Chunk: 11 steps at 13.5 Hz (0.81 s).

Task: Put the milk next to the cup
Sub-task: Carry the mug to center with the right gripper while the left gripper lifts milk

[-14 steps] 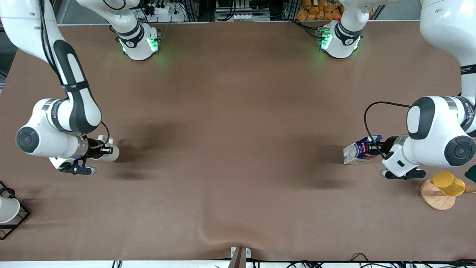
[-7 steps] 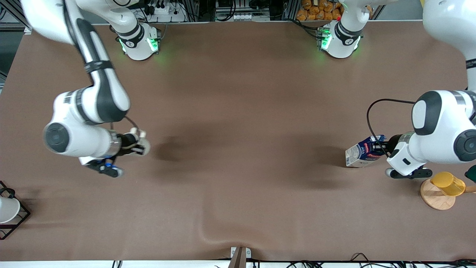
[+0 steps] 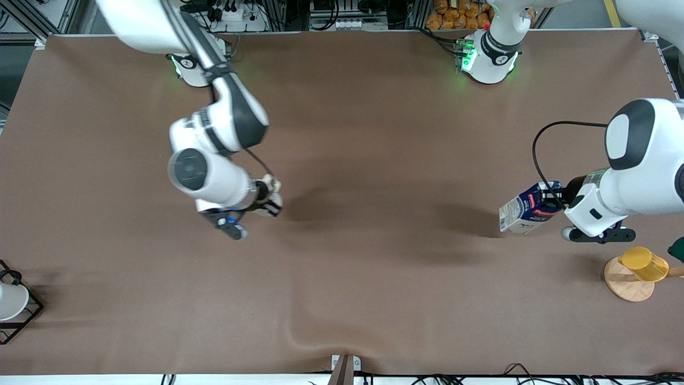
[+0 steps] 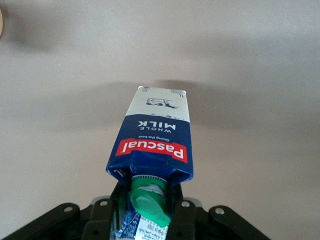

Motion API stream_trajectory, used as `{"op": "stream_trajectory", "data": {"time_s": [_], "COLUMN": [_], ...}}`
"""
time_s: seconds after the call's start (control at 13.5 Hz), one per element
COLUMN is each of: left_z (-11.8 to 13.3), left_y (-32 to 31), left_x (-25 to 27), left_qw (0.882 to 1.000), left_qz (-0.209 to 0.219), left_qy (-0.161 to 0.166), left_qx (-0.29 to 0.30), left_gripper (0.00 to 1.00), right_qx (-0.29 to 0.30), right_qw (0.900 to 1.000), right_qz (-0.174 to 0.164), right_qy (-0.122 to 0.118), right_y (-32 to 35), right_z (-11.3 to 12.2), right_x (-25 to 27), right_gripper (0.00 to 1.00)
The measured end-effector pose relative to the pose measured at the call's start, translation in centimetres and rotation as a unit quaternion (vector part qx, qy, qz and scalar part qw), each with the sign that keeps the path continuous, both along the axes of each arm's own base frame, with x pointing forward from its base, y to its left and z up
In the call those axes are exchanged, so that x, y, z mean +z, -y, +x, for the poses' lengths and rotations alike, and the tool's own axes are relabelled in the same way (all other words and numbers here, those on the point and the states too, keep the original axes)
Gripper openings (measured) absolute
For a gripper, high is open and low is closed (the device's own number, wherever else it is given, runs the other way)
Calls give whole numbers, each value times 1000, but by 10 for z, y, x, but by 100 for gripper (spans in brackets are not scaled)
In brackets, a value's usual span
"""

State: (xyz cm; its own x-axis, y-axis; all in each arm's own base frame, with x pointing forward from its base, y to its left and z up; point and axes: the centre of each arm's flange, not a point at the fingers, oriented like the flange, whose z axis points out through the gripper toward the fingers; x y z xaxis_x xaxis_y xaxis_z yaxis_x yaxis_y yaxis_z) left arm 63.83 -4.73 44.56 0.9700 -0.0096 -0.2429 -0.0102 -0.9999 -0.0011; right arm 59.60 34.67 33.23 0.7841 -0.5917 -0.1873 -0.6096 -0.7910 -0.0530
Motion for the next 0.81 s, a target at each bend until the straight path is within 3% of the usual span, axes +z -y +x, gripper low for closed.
{"op": "stream_trajectory", "data": {"time_s": [0.3,0.52,0.81], "left_z": [-8,-12,-15], "left_y": [18,19,39], "left_x": [15,21,25], "left_qw": [1000,1000,999], "left_qz": [-4,-4,-8], "left_qy": [-2,-3,-2], "left_qx": [-15,-16,-32], "left_gripper": [38,38,38], "right_qx": [-50,-79,-69], "right_qw": [999,997,997], "right_qz": [-4,7,1], "right_qy": [5,23,25], "right_y": [-98,-138,-167], "right_z": [-25,-41,-66], "right_x": [-36,-54,-87], "right_gripper": [4,4,4]}}
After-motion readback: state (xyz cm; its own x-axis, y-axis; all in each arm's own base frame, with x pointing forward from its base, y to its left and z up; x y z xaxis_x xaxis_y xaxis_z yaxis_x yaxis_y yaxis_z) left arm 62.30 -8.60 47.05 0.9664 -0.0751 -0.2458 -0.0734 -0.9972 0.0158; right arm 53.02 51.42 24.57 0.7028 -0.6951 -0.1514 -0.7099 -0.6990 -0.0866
